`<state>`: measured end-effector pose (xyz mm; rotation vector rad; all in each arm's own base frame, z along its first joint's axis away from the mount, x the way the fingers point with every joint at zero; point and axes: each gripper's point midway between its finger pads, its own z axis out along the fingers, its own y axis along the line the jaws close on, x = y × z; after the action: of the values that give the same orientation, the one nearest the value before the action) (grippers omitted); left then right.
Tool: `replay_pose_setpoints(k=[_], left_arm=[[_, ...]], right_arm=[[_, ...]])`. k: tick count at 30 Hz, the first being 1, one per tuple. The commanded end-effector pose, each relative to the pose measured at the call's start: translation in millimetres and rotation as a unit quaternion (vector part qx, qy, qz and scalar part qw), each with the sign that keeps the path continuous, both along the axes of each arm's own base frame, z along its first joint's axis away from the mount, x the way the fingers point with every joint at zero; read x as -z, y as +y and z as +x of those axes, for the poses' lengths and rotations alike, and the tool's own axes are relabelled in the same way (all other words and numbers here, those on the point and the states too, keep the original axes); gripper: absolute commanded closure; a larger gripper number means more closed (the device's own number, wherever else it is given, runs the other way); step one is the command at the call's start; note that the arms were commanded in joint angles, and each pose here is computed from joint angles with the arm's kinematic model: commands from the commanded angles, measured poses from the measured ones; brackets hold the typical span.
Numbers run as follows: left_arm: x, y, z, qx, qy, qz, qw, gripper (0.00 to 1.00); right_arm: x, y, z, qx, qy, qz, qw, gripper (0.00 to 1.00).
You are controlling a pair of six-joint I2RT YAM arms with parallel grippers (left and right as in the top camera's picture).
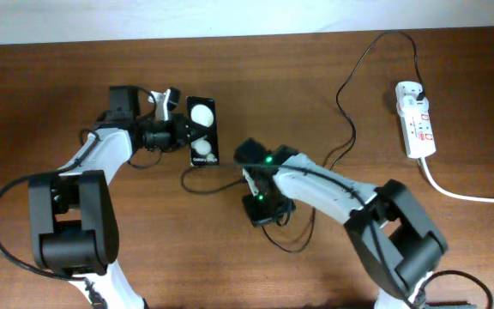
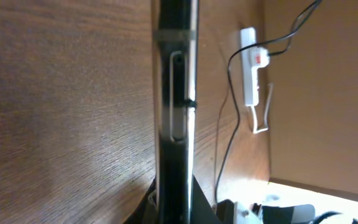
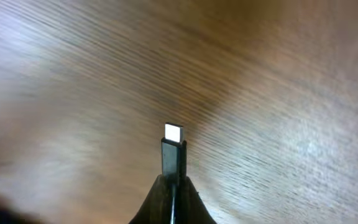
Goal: Plug charger to phone and switch on socket
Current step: 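Move the plug to the phone's bottom port with the right gripper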
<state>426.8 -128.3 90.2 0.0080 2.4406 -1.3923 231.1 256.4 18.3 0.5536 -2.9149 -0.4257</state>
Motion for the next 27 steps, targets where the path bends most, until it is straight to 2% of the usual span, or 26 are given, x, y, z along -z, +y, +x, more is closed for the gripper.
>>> replay_pose_setpoints(k=[1, 4, 9, 11, 15, 18, 23, 27], left_arm=[[-19, 6, -4, 0.022, -0.031, -0.058, 0.998, 1.0], [-26, 5, -8, 0.035, -0.051, -0.097, 0.993, 1.0], [-22, 4, -8, 0.015, -0.026, -0.117, 0.993, 1.0], [-28, 2, -9, 0.027, -0.037, -0.13, 0.99, 1.0], [-40, -2, -13, 0.052, -0.057, -0.156, 0.985, 1.0], [-42, -2, -11, 0.044, -0.036, -0.164, 0.985, 1.0], [-69, -6, -21, 0.104, -0.091, -0.21, 0.968, 1.0], [-66, -5, -18, 0.097, -0.092, -0.203, 0.97, 1.0]], right_arm=[[-66, 57, 4, -0.068, -0.03, 0.196, 0.978, 0.96], [-75, 89, 11, -0.086, -0.063, 0.28, 0.954, 0.96], [-70, 112, 29, -0.045, -0.116, 0.341, 0.932, 0.96], [-73, 118, 39, -0.034, -0.148, 0.368, 0.917, 0.96], [-66, 115, 61, 0.039, -0.192, 0.362, 0.912, 0.96], [-67, 115, 63, 0.047, -0.194, 0.365, 0.91, 0.96], [-82, 118, 61, 0.029, -0.179, 0.407, 0.895, 0.96], [-90, 105, 67, 0.016, -0.161, 0.433, 0.887, 0.96]])
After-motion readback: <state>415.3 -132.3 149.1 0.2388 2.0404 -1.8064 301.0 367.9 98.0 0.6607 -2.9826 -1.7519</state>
